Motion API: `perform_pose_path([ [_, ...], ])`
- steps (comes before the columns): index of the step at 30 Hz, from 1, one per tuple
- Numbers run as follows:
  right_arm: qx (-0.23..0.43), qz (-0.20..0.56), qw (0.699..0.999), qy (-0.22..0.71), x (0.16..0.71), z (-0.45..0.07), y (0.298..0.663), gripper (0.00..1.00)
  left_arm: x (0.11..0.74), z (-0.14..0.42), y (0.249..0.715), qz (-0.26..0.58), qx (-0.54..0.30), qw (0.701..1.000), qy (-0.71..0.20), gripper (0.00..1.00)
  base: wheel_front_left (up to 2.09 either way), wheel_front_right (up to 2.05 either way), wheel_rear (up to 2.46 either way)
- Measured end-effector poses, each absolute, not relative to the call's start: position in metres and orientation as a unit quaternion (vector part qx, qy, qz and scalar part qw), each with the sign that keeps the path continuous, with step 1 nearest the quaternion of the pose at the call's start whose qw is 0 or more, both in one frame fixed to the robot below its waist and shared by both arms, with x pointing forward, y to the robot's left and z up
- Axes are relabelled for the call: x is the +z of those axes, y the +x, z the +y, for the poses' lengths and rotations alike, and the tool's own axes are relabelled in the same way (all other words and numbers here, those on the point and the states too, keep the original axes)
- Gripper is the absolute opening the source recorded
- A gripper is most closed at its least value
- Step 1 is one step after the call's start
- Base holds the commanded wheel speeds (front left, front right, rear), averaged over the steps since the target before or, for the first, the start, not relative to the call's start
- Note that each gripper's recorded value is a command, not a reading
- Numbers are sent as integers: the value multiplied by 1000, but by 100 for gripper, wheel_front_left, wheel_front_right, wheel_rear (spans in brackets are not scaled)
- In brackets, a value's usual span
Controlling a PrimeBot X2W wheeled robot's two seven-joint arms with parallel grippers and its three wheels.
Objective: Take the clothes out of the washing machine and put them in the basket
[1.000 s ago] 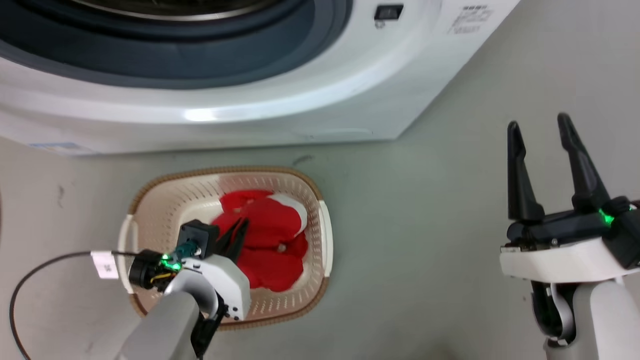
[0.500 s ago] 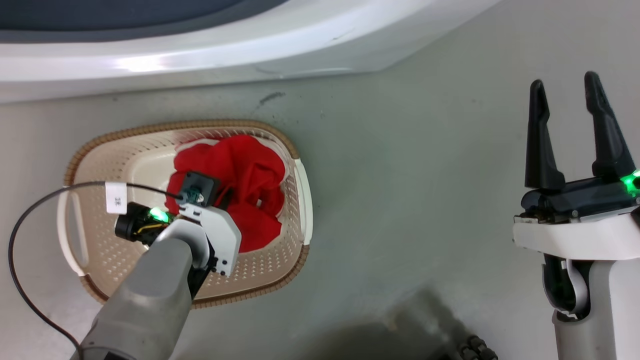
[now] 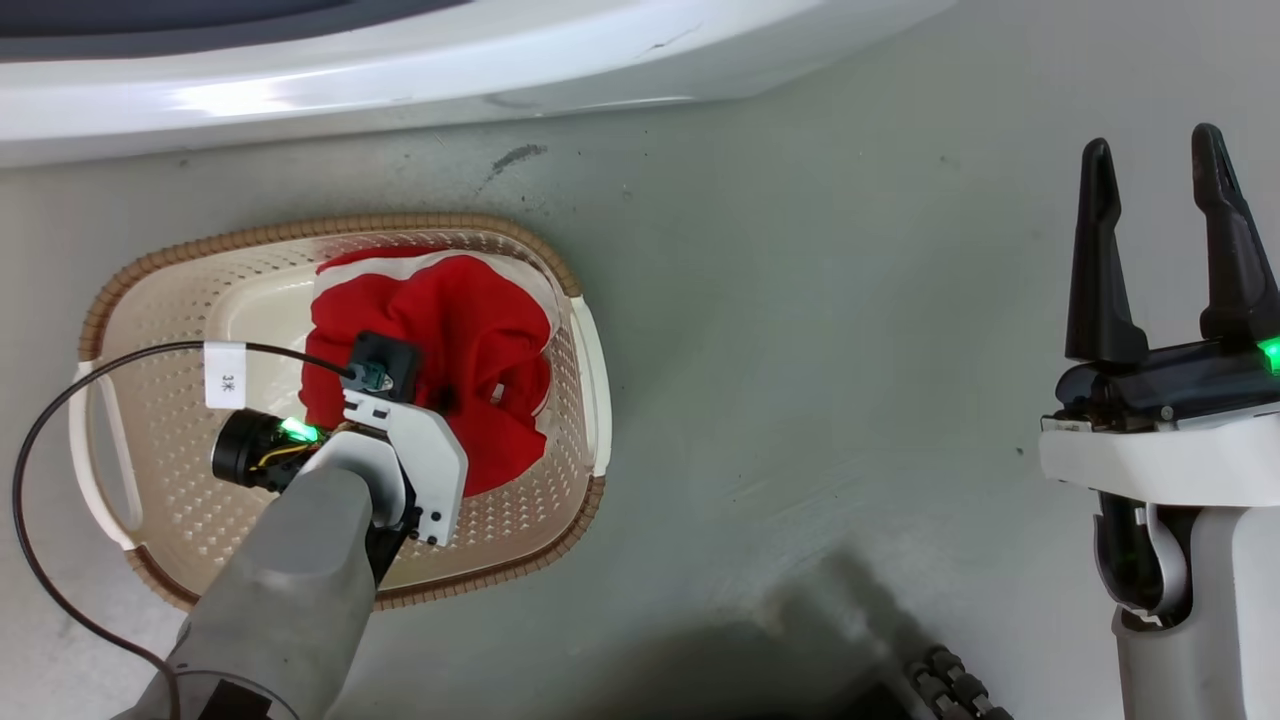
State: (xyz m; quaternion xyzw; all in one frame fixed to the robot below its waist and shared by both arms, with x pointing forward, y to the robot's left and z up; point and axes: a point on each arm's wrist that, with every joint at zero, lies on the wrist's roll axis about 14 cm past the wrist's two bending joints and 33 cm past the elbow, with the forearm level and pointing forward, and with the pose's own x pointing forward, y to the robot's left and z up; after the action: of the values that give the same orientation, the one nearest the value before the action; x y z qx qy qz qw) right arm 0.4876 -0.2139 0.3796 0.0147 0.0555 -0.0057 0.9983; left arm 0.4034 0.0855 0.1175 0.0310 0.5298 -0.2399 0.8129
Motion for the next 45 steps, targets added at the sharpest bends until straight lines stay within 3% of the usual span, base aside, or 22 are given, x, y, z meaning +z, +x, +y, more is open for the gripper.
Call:
perform_pose_path([
  [15,1,24,999,23,422,-205,471,100,195,83,425,432,-214,876,-3,100,0,0,0],
  [22,14,0,999,31,450,-194,459,100,260,85,444,332,-186,925,-22,100,0,0,0],
  [32,31,-25,999,33,481,-181,433,100,350,112,444,200,-121,972,-30,100,0,0,0],
  [45,43,-61,997,33,515,-173,399,100,449,159,413,49,-31,997,-41,100,0,0,0],
])
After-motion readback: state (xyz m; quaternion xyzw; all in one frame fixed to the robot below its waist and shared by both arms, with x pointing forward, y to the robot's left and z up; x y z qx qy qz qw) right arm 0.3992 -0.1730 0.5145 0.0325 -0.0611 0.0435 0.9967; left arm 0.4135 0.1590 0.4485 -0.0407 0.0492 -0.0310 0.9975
